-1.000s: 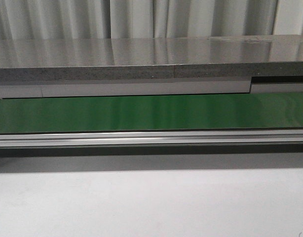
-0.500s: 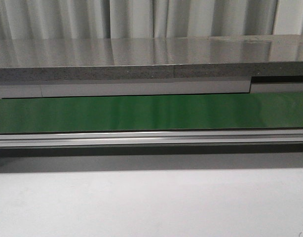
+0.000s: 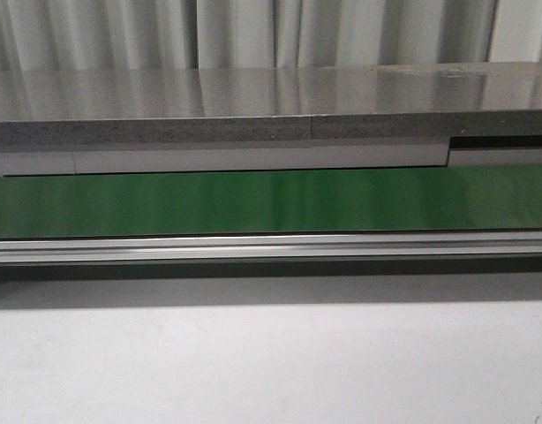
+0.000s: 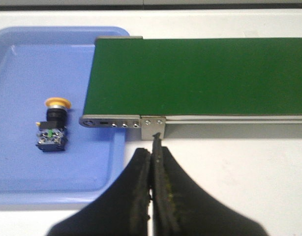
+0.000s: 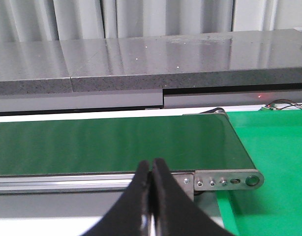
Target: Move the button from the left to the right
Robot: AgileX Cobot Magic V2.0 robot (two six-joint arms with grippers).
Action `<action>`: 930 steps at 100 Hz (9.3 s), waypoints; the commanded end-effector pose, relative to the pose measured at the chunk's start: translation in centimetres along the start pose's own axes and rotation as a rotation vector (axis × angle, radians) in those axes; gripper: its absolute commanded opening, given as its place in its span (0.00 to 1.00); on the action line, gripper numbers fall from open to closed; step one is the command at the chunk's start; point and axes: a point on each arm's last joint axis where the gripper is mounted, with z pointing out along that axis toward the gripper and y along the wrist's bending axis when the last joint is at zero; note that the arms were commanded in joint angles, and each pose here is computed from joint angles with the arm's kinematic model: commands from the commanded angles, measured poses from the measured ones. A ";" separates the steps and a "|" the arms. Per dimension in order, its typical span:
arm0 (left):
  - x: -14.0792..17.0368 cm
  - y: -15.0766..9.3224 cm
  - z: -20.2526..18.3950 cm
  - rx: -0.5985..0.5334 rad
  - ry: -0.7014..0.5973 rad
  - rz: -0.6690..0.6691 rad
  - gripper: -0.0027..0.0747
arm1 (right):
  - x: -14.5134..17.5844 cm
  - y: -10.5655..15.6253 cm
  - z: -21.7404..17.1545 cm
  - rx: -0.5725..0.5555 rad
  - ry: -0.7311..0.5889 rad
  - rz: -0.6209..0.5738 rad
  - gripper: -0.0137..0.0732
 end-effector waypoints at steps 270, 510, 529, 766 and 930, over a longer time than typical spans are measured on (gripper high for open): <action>-7.5 13.1 23.4 -0.357 0.541 -0.185 0.86 | -1.4 0.1 -0.3 -0.004 -0.123 -0.015 0.08; -13.3 6.0 21.9 -0.116 0.509 -0.098 0.18 | -1.4 0.1 -0.3 -0.004 -0.123 -0.015 0.08; -13.0 3.9 22.9 -0.075 0.534 -0.042 0.19 | -1.4 0.1 -0.3 -0.004 -0.123 -0.015 0.08; 3.3 -0.7 -1.8 0.133 -0.586 0.093 0.86 | -1.4 0.1 -0.3 -0.004 -0.123 -0.015 0.08; 5.7 -0.5 0.1 0.119 -0.566 0.088 0.01 | -1.8 0.1 -0.3 -0.006 -0.166 -0.015 0.08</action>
